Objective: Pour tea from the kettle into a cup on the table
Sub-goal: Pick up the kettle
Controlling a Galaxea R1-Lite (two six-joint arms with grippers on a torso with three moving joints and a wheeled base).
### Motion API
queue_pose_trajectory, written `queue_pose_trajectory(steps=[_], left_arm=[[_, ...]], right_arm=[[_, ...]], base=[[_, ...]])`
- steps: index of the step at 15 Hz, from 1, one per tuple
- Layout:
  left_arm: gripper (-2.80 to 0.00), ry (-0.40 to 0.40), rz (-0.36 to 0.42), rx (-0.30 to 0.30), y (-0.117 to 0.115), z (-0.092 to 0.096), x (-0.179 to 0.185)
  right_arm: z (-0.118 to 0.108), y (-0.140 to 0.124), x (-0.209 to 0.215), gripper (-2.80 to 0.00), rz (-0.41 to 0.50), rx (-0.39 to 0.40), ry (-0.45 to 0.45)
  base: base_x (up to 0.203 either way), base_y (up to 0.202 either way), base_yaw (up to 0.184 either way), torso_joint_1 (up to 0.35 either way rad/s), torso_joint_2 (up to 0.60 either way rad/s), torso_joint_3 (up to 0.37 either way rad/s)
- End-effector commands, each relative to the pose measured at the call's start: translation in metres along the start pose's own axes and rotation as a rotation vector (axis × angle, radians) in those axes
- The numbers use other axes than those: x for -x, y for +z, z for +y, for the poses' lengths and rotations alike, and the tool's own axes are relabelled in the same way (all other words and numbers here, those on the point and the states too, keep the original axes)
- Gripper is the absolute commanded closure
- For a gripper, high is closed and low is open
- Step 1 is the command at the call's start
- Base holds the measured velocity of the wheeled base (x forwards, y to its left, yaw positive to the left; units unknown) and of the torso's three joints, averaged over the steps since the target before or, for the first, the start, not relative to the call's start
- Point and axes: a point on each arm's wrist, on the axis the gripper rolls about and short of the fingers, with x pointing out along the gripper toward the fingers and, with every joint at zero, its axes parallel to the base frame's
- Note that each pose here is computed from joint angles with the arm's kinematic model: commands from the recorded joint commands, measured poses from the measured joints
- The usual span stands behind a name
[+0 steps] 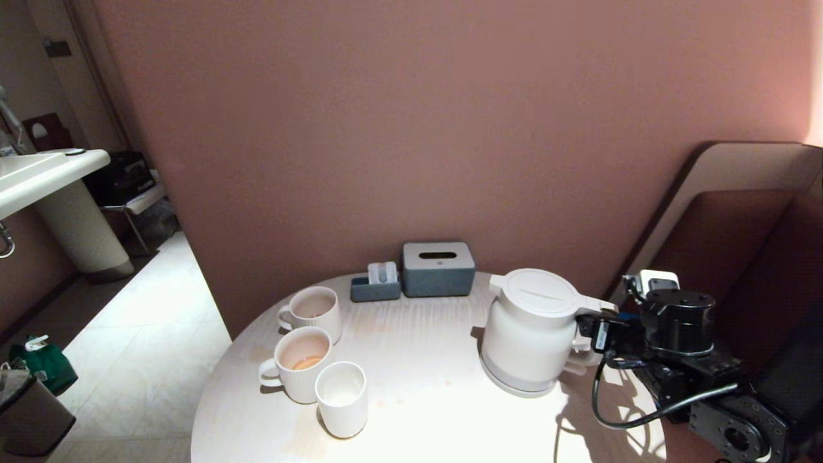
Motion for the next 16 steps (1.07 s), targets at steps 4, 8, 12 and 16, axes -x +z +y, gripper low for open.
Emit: queue_pose_trajectory(steps=[4, 8, 12, 16], left_arm=[[0.0, 0.0, 0.001, 0.0, 0.0, 0.0, 0.0], [0.0, -0.001, 0.001, 0.0, 0.0, 0.0, 0.0], [0.0, 0.0, 0.001, 0.0, 0.0, 0.0, 0.0], [0.0, 0.0, 0.001, 0.0, 0.0, 0.0, 0.0]], right_arm=[[0.001, -0.002, -0.001, 0.0, 0.002, -0.004, -0.001], [0.001, 0.0, -0.002, 0.0, -0.004, -0.005, 0.001], [0.004, 0.005, -0.004, 0.0, -0.024, -0.013, 0.015], [0.004, 0.021, 0.002, 0.0, -0.069, -0.038, 0.054]], base=[[0.0, 0.0, 0.0, 0.0, 0.0, 0.0], [0.0, 0.0, 0.0, 0.0, 0.0, 0.0], [0.0, 0.0, 0.0, 0.0, 0.0, 0.0], [0.0, 0.0, 0.0, 0.0, 0.0, 0.0]])
